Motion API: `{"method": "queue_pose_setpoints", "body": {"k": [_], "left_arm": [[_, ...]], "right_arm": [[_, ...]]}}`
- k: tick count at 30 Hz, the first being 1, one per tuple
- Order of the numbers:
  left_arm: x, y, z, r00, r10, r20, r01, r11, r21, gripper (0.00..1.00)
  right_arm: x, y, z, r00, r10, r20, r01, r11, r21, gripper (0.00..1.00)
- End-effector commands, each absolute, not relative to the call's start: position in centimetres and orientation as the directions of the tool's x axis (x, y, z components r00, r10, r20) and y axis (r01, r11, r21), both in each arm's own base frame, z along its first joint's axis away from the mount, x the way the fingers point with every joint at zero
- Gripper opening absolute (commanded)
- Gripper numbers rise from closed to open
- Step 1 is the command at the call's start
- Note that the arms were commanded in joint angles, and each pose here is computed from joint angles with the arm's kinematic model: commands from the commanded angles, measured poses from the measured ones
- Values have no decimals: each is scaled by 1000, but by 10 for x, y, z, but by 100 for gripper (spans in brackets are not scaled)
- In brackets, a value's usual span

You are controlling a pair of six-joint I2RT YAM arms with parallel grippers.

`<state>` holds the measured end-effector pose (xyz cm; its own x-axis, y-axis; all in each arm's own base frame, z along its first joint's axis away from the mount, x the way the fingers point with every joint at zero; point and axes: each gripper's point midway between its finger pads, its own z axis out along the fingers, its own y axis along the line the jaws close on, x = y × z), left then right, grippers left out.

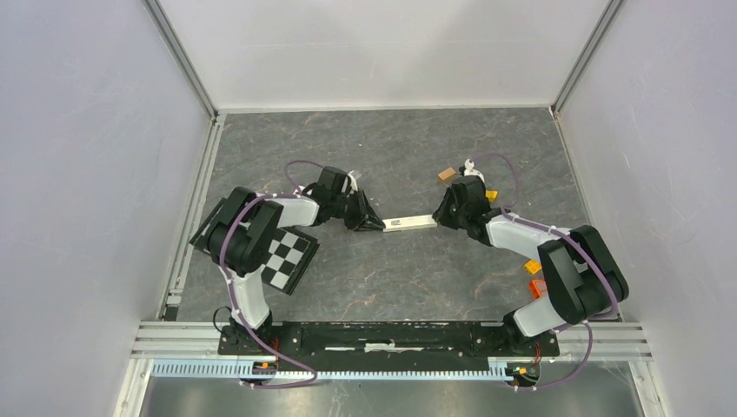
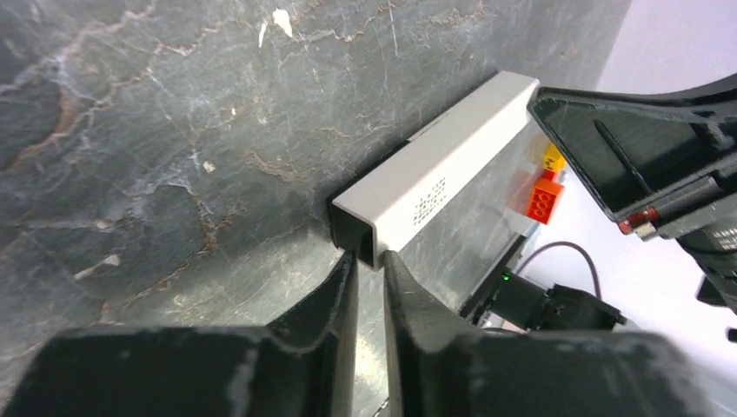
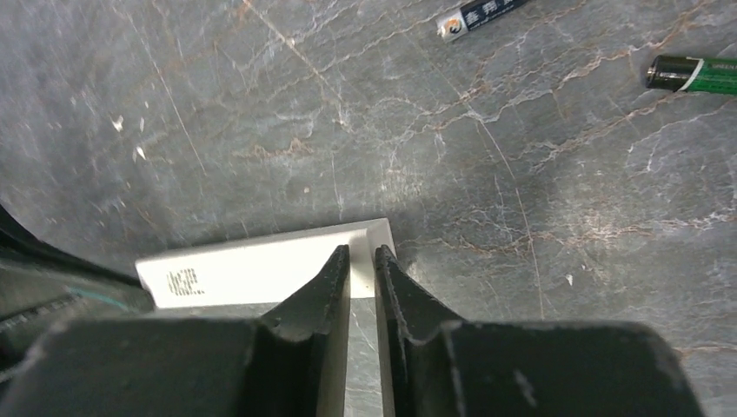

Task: Load the batteries into the remote control
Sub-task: Load the battery cover into the remote control, then move the remote control to the center of the board.

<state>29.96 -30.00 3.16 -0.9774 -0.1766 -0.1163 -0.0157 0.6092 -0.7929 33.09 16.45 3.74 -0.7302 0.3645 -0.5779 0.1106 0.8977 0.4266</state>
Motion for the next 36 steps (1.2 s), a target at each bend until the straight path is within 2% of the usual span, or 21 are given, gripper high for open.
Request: {"method": "queue_pose_setpoints", "body": {"k": [1, 3, 5, 7, 9, 12, 14, 18, 23, 30, 36], "left_arm": [[324, -284, 30, -942, -219, -253, 11, 735, -678, 28], [333, -272, 36, -929, -246, -276, -6, 756, -655, 45], [341, -262, 45, -912, -274, -305, -17, 767, -641, 56], [348, -253, 55, -893, -297, -337, -21, 777, -629, 68], [353, -244, 67, -874, -310, -373, -19, 790, -612, 81], [355, -229, 86, -844, -323, -427, -13, 810, -586, 98], [355, -218, 103, -819, -330, -470, -4, 822, -569, 100], [352, -199, 135, -772, -325, -546, 24, 844, -536, 100], [344, -183, 165, -735, -319, -599, 50, 854, -517, 100], [335, -176, 176, -729, -319, -605, 62, 850, -523, 100], [334, -175, 172, -742, -320, -589, 58, 845, -532, 100]], "right_arm": [[328, 161, 48, -748, 245, -617, 18, 937, 350, 27], [348, 157, 71, -678, 171, -715, -76, 951, 299, 43], [363, 160, 94, -608, 62, -792, -195, 955, 225, 60], [370, 178, 112, -525, -68, -849, -388, 906, 167, 74], [368, 198, 123, -438, -169, -883, -554, 824, 117, 82], [359, 216, 122, -343, -309, -887, -721, 691, 38, 88], [354, 220, 112, -305, -397, -866, -776, 630, -16, 95], [341, 229, 91, -200, -564, -801, -862, 490, -129, 93], [327, 241, 66, -138, -695, -705, -930, 335, -149, 86], [342, 239, 54, -142, -732, -666, -922, 342, -180, 75], [348, 238, 43, -168, -747, -643, -916, 359, -178, 62]]}}
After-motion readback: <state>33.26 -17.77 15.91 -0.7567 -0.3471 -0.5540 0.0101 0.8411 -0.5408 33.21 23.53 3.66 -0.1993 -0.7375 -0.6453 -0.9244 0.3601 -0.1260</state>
